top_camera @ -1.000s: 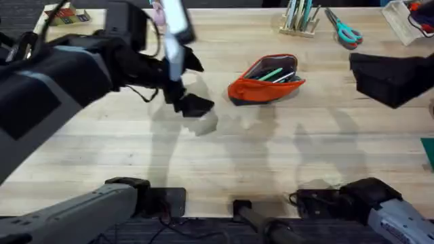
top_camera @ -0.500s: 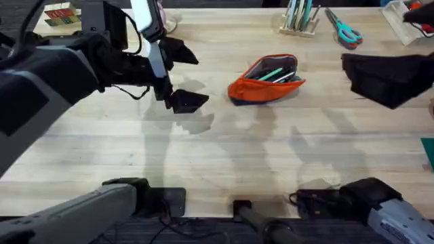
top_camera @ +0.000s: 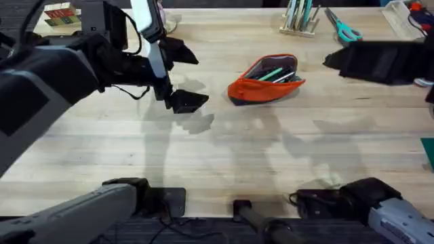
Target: Unzip the bag, pick up the pens from the table one at a time and place them inside, then zip the bag closed.
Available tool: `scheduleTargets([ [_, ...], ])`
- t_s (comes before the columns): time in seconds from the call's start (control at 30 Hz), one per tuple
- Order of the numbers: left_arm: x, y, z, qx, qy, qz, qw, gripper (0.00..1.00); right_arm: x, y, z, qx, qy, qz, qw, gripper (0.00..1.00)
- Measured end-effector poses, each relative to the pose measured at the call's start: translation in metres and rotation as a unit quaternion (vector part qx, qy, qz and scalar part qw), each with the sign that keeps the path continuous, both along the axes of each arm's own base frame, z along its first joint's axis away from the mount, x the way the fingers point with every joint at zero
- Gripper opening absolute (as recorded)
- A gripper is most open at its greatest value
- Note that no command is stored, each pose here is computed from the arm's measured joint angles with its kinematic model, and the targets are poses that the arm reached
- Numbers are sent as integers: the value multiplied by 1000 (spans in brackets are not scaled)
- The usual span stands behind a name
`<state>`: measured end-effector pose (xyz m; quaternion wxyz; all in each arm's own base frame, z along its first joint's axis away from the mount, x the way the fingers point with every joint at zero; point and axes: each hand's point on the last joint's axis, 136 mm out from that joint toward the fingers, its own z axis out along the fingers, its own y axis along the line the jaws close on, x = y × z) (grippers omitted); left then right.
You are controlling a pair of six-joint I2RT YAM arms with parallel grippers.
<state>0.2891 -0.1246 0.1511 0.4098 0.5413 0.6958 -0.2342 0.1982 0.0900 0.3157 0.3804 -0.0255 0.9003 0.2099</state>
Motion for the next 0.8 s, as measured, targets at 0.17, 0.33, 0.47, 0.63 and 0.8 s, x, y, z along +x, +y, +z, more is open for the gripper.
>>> scheduleTargets([
  [0.17, 0, 0, 0, 0, 0, 0, 1000, 992, 2, 1, -5, 46, 42, -47, 997, 997],
  [0.33, 0, 0, 0, 0, 0, 0, 1000, 993, 2, 1, -5, 73, 57, -72, 993, 997],
  [0.47, 0, 0, 0, 0, 0, 0, 1000, 993, 1, 1, -5, 94, 72, -91, 989, 998],
  [0.63, 0, 0, 0, 0, 0, 0, 1000, 993, 2, 2, -10, 100, 89, -100, 986, 998],
  [0.8, 0, 0, 0, 0, 0, 0, 1000, 993, 10, 4, -20, 91, 112, -102, 984, 998],
])
